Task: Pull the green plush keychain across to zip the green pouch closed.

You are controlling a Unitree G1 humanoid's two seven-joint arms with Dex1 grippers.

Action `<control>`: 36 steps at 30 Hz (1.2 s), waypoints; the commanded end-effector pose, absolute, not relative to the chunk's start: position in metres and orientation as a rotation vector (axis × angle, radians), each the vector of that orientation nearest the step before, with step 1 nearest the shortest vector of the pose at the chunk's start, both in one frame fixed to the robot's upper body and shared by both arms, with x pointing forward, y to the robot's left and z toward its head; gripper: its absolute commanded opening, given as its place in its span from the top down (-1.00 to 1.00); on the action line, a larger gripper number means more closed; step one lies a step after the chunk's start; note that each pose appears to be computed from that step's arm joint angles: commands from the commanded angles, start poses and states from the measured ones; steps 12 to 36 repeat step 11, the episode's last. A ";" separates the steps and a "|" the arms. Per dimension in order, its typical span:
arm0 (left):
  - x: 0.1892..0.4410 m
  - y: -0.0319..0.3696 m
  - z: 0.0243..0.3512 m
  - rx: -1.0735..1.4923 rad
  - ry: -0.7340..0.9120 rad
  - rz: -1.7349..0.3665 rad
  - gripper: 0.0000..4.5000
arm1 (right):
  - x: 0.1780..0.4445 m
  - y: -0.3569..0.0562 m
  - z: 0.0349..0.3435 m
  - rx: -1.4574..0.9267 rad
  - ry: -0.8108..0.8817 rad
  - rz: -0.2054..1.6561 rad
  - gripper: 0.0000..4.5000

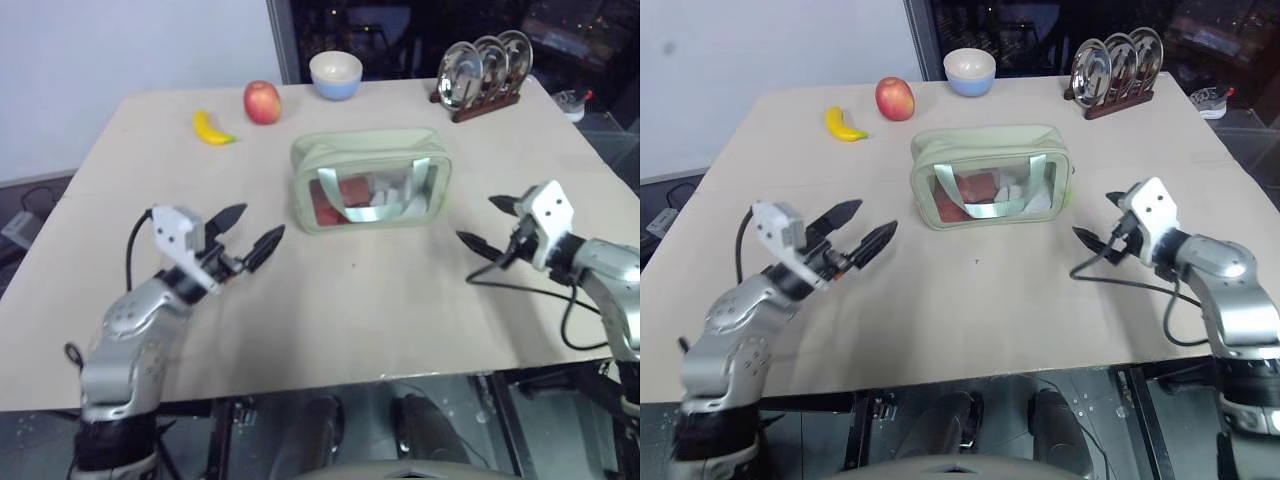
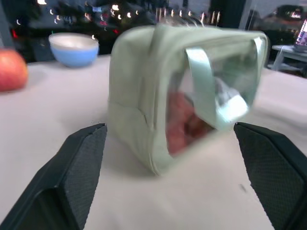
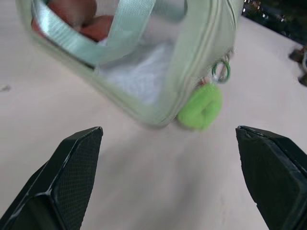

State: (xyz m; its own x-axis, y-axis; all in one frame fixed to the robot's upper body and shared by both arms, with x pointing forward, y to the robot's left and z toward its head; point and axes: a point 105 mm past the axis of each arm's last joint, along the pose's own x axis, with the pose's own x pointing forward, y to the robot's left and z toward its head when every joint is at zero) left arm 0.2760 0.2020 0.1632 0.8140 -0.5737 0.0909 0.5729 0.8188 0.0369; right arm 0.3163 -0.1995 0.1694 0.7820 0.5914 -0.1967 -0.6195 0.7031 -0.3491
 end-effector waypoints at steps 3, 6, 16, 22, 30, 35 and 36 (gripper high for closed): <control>0.235 0.204 0.157 0.039 -0.010 -0.684 -0.96 | 0.300 -0.214 0.189 -0.501 0.064 0.691 -1.00; 0.224 0.208 0.150 0.059 0.036 -0.695 -0.96 | 0.298 -0.222 0.191 -0.536 0.088 0.693 -1.00; 0.222 0.211 0.150 0.071 0.044 -0.686 -0.96 | 0.301 -0.229 0.196 -0.553 0.095 0.679 -1.00; 0.222 0.211 0.150 0.071 0.044 -0.686 -0.96 | 0.301 -0.229 0.196 -0.553 0.095 0.679 -1.00; 0.222 0.211 0.150 0.071 0.044 -0.686 -0.96 | 0.301 -0.229 0.196 -0.553 0.095 0.679 -1.00; 0.222 0.211 0.150 0.071 0.044 -0.686 -0.96 | 0.301 -0.229 0.196 -0.553 0.095 0.679 -1.00; 0.222 0.211 0.150 0.071 0.044 -0.686 -0.96 | 0.301 -0.229 0.196 -0.553 0.095 0.679 -1.00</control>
